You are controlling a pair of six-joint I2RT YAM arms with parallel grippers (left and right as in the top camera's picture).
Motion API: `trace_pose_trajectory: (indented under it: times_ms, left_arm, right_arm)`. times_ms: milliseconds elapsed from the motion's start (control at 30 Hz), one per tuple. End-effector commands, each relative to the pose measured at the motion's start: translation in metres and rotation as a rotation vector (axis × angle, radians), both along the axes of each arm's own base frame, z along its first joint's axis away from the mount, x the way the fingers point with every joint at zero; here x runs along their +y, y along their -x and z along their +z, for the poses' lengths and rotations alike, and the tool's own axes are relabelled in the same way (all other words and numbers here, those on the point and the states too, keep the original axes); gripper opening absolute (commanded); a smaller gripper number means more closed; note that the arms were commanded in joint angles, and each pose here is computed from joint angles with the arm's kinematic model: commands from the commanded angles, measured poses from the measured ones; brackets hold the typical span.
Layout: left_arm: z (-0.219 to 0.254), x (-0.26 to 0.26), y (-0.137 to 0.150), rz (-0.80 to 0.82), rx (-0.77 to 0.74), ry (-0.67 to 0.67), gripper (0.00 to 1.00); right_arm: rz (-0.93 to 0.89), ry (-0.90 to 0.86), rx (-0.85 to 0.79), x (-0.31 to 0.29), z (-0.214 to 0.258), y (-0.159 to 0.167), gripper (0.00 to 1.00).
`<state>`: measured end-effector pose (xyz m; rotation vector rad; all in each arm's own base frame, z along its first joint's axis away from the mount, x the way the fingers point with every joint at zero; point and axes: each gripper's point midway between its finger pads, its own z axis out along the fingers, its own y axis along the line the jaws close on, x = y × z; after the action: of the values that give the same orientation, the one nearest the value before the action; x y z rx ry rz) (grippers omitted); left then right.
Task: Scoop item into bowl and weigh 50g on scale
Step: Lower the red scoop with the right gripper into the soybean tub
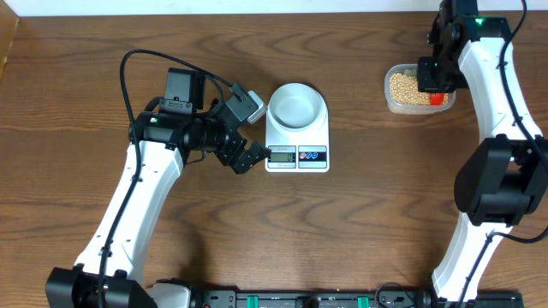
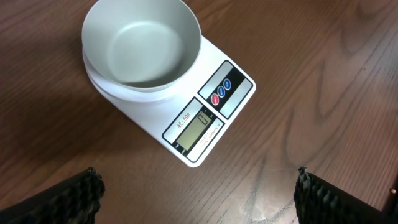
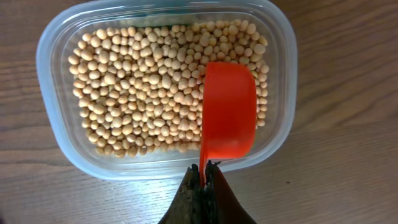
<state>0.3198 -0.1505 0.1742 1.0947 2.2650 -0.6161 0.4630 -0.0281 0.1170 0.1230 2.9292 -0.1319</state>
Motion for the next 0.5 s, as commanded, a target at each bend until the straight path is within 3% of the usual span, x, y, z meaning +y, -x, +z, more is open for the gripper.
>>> trace_pose_trajectory:
  times_ms: [0,467]
  left_arm:
    - [-0.0036,0.0002,0.0021,-0.011,0.001,-0.010,1.00]
    - [-0.0036,0.0002,0.0021,-0.011,0.001,-0.010,1.00]
  right_arm:
    - [0.007,-0.053,0.004,0.0054,-0.0041,-0.0033,0.01]
    - [0.026,-0.197,-0.014,0.0068,-0.0042,-0.0062,0.01]
